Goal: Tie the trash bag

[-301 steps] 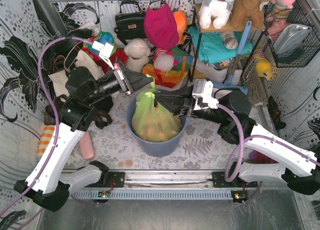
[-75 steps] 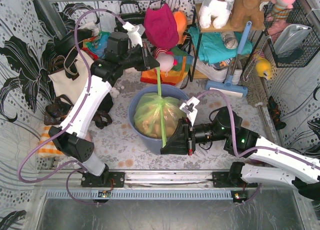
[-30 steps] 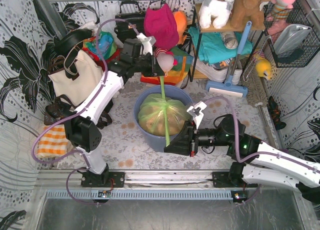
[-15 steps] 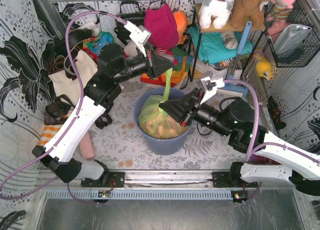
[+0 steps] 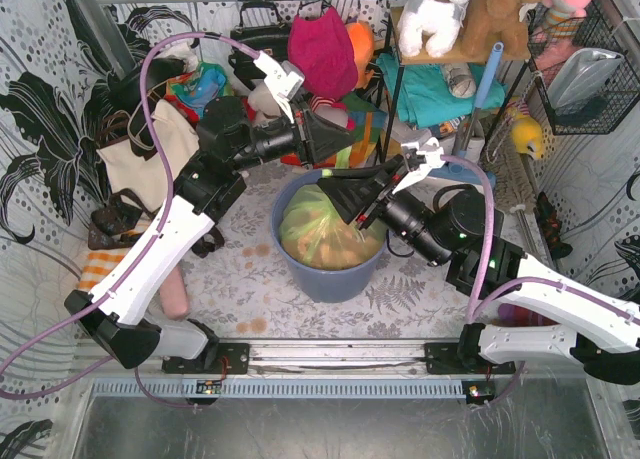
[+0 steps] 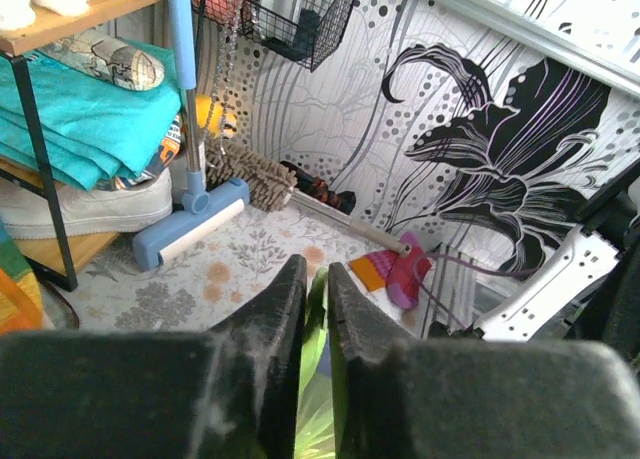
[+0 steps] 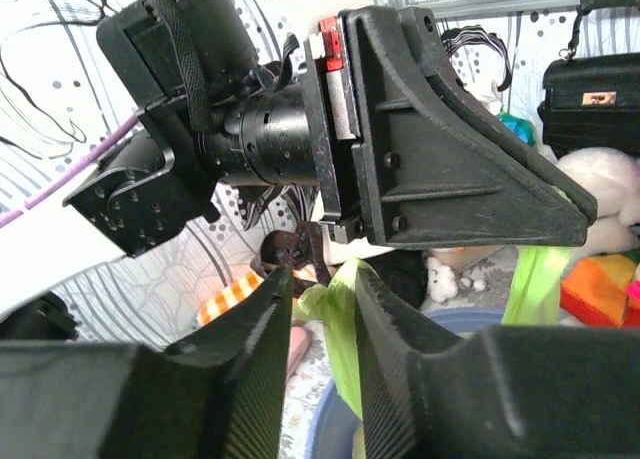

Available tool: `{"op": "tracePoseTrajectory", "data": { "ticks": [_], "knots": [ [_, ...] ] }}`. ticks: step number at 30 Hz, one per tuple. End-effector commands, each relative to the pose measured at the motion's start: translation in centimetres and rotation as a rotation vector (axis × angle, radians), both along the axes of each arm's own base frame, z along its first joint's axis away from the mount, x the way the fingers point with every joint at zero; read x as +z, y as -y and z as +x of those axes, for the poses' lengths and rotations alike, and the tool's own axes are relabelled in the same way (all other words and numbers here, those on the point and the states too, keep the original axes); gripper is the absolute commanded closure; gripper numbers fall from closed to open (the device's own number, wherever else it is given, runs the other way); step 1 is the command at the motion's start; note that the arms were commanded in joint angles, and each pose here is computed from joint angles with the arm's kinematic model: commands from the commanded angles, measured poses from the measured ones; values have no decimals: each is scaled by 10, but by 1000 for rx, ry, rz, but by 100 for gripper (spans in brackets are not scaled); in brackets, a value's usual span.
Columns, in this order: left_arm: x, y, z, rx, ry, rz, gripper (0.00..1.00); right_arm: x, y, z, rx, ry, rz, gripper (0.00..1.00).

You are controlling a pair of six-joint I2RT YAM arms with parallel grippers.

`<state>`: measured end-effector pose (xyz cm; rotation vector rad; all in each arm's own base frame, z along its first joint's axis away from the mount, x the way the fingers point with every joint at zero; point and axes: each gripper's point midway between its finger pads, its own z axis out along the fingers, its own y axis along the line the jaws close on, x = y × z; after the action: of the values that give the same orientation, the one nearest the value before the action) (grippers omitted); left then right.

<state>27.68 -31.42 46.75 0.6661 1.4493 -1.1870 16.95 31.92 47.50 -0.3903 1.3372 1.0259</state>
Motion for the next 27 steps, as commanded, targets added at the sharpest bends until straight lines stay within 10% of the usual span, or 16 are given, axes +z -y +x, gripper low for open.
{"op": "tracePoseTrajectory", "data": {
  "ticks": [1, 4, 15, 27],
  "knots": [
    [27, -7, -9, 8, 95, -51, 67, 42, 22, -7, -16, 30, 96, 63],
    [34, -11, -9, 30, 129, -44, 44, 55, 34, -11, -15, 24, 98, 54],
    [65, -67, 0, 345, 201, -60, 27, 61, 82, 15, -266, 45, -113, 44],
    [-48, -193, 33, 1053, 8, -23, 2, -35, 151, 105, -731, -53, -444, 27]
  ]
}}
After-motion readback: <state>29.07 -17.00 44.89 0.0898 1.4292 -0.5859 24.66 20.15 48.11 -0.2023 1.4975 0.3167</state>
